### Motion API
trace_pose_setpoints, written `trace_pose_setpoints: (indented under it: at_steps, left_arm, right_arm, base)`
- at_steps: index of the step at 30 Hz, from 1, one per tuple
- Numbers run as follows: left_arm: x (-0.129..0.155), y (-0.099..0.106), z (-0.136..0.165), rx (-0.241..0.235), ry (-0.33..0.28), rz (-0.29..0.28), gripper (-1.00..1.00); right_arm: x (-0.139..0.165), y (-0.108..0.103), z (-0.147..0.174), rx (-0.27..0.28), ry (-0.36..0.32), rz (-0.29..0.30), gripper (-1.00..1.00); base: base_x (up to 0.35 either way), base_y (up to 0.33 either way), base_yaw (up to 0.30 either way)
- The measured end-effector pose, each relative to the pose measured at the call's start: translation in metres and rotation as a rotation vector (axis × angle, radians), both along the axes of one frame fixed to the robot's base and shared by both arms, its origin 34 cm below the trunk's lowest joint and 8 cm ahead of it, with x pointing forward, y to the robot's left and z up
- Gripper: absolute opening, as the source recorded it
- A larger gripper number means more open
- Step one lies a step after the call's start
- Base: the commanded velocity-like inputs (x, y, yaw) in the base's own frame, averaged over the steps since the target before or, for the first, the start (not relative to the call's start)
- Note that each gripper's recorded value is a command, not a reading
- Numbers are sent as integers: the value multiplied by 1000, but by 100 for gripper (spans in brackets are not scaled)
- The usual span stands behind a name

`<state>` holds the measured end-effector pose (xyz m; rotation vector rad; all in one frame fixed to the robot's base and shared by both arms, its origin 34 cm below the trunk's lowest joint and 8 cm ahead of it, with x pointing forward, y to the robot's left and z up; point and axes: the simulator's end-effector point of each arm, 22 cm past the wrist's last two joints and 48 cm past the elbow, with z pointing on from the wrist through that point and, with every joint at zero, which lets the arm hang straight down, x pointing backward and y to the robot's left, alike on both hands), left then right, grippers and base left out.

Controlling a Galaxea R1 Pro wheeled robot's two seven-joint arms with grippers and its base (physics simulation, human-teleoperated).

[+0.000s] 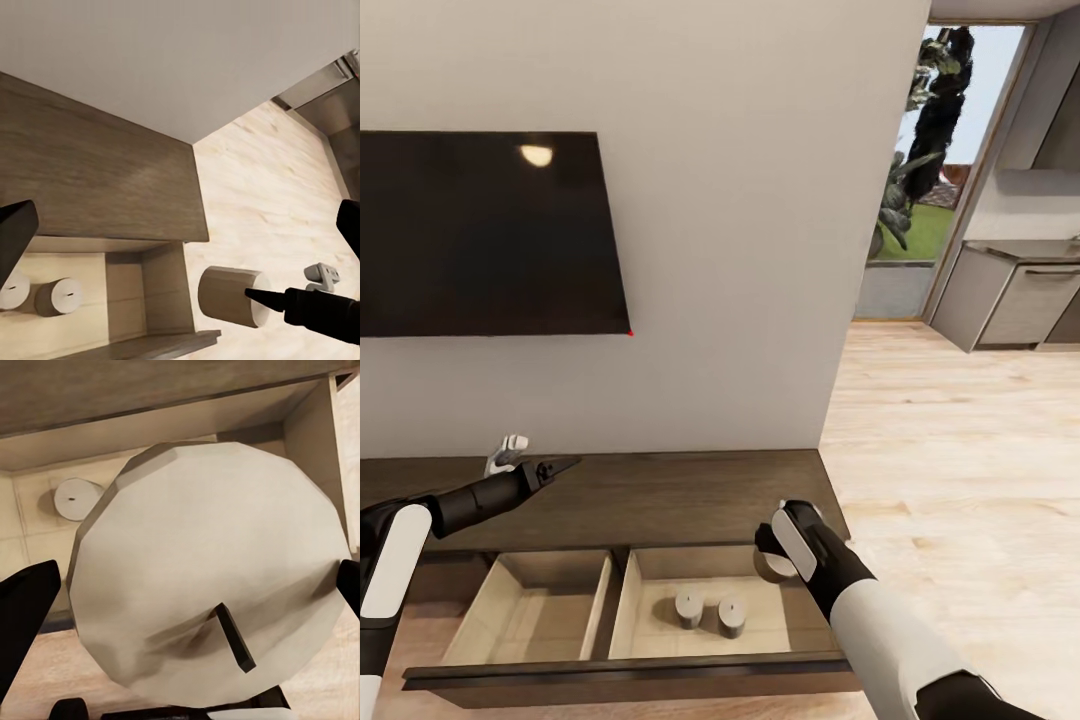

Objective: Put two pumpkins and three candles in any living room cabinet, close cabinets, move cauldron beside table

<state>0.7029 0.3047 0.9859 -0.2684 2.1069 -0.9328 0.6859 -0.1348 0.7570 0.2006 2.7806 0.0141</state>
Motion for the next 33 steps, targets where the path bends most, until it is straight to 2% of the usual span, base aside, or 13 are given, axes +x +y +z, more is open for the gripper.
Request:
trace_pose_setpoints:
  at_steps: [10,15,21,26,33]
  left_arm:
    - [2,0,-13,0,0,1,100]
    - [2,0,-20,2,0,0,100]
    - [3,0,-27,1,0,0,100]
    - [4,1,-33,1,-2,2,100]
    - [4,1,-43,1,-1,2,100]
  right_arm:
    - [1,0,-14,-4,-4,0,-100]
    - [5,3,-18,-23,-23,23,-100]
    - [8,1,-25,-37,-35,21,-100]
    - [7,-10,-31,-99,-31,15,-100]
    - [7,-12,-40,-120,-33,19,-100]
  base:
    - [0,0,0]
    - [0,0,0]
    - [0,0,0]
    - [0,0,0]
    - [0,0,0]
